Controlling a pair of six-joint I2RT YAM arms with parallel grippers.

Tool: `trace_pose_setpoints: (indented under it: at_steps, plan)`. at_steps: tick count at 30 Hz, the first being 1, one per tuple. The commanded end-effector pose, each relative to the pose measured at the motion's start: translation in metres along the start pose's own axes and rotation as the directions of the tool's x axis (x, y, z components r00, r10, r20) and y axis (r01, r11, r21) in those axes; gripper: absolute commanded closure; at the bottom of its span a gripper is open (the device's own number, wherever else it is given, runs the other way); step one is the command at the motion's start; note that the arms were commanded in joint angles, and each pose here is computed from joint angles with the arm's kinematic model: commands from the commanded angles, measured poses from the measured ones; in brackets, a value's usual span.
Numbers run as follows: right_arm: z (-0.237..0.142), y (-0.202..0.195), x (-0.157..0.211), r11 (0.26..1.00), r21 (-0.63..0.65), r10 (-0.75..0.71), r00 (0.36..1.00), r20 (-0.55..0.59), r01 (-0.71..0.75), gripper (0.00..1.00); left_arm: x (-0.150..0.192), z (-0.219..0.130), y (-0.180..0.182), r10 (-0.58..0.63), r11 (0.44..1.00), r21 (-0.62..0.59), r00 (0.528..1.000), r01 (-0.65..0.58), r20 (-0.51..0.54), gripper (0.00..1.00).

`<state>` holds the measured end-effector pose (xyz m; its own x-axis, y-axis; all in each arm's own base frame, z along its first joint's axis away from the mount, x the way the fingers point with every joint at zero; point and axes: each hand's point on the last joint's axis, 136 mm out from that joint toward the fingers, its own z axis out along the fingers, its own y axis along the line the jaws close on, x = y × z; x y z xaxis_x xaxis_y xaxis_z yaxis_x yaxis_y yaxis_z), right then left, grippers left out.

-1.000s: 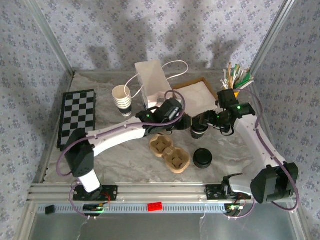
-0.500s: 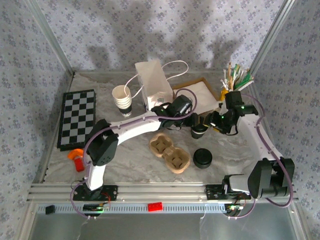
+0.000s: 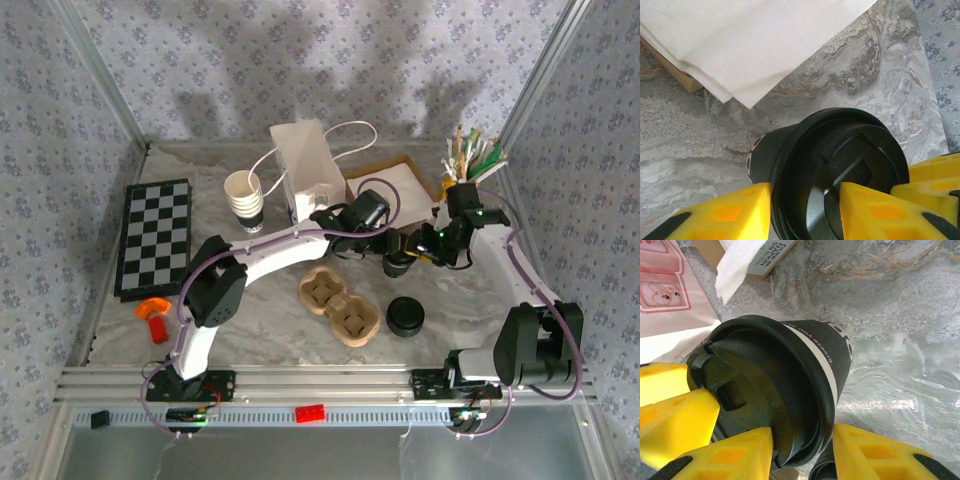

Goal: Pack the takeout coffee

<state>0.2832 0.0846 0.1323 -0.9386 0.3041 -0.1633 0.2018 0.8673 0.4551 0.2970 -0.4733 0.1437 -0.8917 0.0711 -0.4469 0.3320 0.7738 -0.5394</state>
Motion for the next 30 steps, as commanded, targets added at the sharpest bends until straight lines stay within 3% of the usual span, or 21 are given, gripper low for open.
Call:
trace_pose_setpoints:
  at_steps: [1, 10, 14, 17, 19, 22, 27, 30]
  plan:
    - [0.015, -0.018, 0.023, 0.998, 0.052, 0.037, 0.997, -0.067, -0.034, 0.62, 0.013, 0.01, 0.011, 0.005, 0.999, -0.032, 0.998, -0.007, -0.059, 0.61]
    - [0.029, -0.02, 0.034, 0.994, -0.041, 0.096, 0.992, -0.086, -0.1, 0.6, 0.024, 0.017, 0.026, 0.003, 0.998, -0.069, 0.996, -0.009, -0.092, 0.63]
    - [0.014, -0.01, 0.025, 0.994, -0.06, 0.094, 0.995, -0.043, -0.096, 0.58, 0.018, 0.016, 0.024, 0.009, 0.998, -0.066, 0.997, -0.015, -0.079, 0.62]
    - [-0.011, -0.001, 0.015, 0.995, -0.059, 0.077, 0.996, 0.033, -0.075, 0.49, 0.009, 0.012, 0.015, 0.026, 0.999, -0.046, 0.998, -0.028, -0.058, 0.63]
    - [-0.019, 0.003, 0.016, 0.992, -0.076, 0.104, 0.994, 0.033, -0.101, 0.48, 0.003, 0.009, 0.009, 0.042, 0.999, -0.027, 0.998, -0.044, -0.043, 0.62]
    - [-0.024, 0.003, 0.016, 0.991, -0.082, 0.107, 0.994, 0.022, -0.105, 0.38, -0.007, 0.005, -0.004, 0.071, 0.997, 0.01, 0.997, -0.071, -0.02, 0.61]
    - [-0.033, 0.011, -0.003, 0.98, -0.162, 0.128, 0.99, 0.055, -0.118, 0.44, -0.027, -0.012, -0.017, 0.109, 0.994, 0.022, 0.993, -0.11, 0.044, 0.57]
    - [-0.032, 0.005, -0.014, 0.992, -0.103, 0.084, 0.994, 0.072, -0.076, 0.47, -0.032, -0.017, -0.01, 0.093, 0.996, -0.006, 0.995, -0.093, 0.047, 0.57]
